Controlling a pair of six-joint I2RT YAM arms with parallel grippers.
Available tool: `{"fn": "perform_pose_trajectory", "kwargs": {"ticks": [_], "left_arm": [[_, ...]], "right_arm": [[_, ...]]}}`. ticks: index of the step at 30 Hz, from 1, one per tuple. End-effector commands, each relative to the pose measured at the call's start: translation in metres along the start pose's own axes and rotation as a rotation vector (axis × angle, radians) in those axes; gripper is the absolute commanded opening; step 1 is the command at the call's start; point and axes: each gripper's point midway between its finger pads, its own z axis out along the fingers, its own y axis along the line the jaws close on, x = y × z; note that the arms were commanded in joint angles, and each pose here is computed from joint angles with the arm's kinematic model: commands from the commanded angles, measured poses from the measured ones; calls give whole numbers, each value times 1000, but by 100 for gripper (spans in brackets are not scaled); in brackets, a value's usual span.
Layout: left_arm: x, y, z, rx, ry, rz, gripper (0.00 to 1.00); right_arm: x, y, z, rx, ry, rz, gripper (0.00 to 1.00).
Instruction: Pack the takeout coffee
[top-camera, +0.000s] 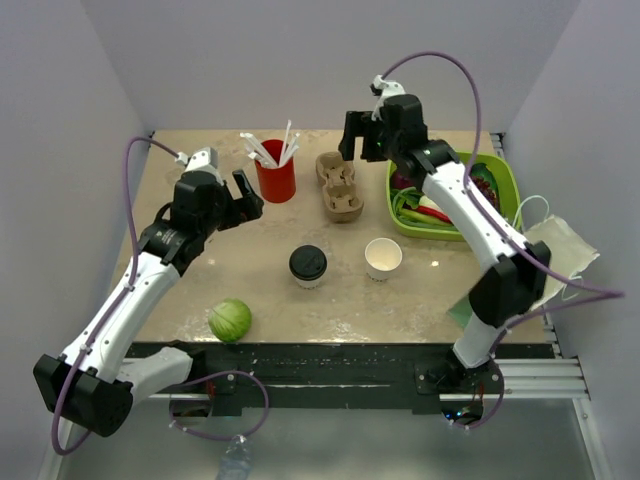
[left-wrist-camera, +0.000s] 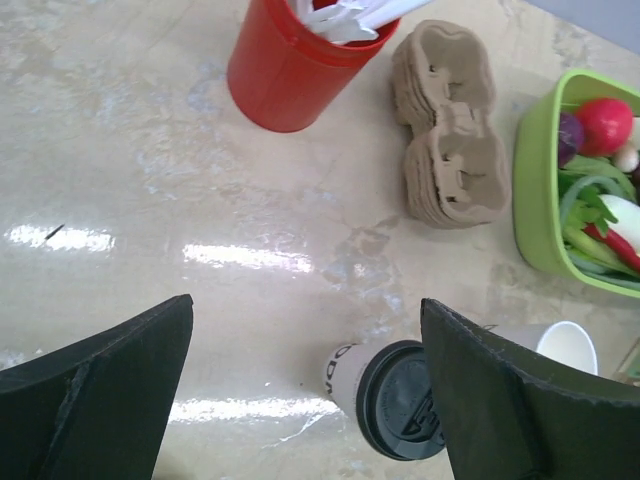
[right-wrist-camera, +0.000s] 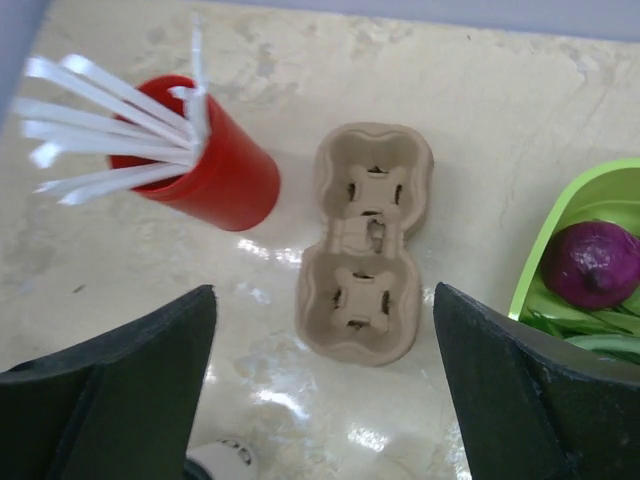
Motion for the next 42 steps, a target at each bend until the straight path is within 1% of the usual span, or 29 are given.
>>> {"fn": "perform_pose_trajectory", "kwargs": {"ticks": [1,2,3,4,5,7,8,9,10,13,14,15,16,22,27,28,31,32,33,35,40,42], "left_arm": [[-9,14,-7,-80,-40,4,100],[-8,14,-5,-78,-39,7,100],[-5,14,-2,-76,-32,7,100],[-4,13,0,-73,-25,8,100],[0,14,4,-79,-10,10,100],[2,14,6,-84,7,11,100],[6,14,10,-85,22,14,100],[7,15,11,-86,27,17,100],[9,15,13,-85,32,19,100],[12,16,17,-91,44,24,100],[13,16,18,-91,48,26,100],[14,16,19,-89,51,26,100],[14,16,20,-88,51,26,100],[17,15,25,-84,59,28,100],[19,15,27,-81,67,30,100],[20,15,28,-83,69,31,100],[19,15,29,-83,67,30,100],[20,16,29,-84,68,32,100],[20,16,29,-84,68,32,100],[21,16,29,-86,69,33,100],[20,17,29,-87,68,34,99],[20,17,28,-88,68,33,100]], "right_arm": [[41,-33,51,140,200,-79,84],[31,-29,57,131,183,-79,82],[37,-33,67,147,201,-76,80],[40,-35,74,158,207,-70,75],[47,-40,90,182,221,-63,73],[48,-52,100,255,209,-47,68],[48,-56,105,279,201,-41,63],[57,-59,115,290,212,-44,60],[55,-62,122,298,188,-43,58],[67,-65,140,300,195,-47,55],[64,-65,143,302,187,-46,52],[66,-67,146,308,188,-50,48],[74,-69,151,315,206,-54,48],[89,-71,165,317,229,-31,47],[93,-73,171,324,231,-32,46],[95,-74,172,322,232,-32,42],[93,-74,176,317,215,-35,41],[93,-73,176,317,213,-35,36],[91,-74,176,321,207,-31,33],[92,-73,177,320,205,-32,30],[96,-79,177,348,224,-24,30],[101,-81,178,364,234,-22,32]]}}
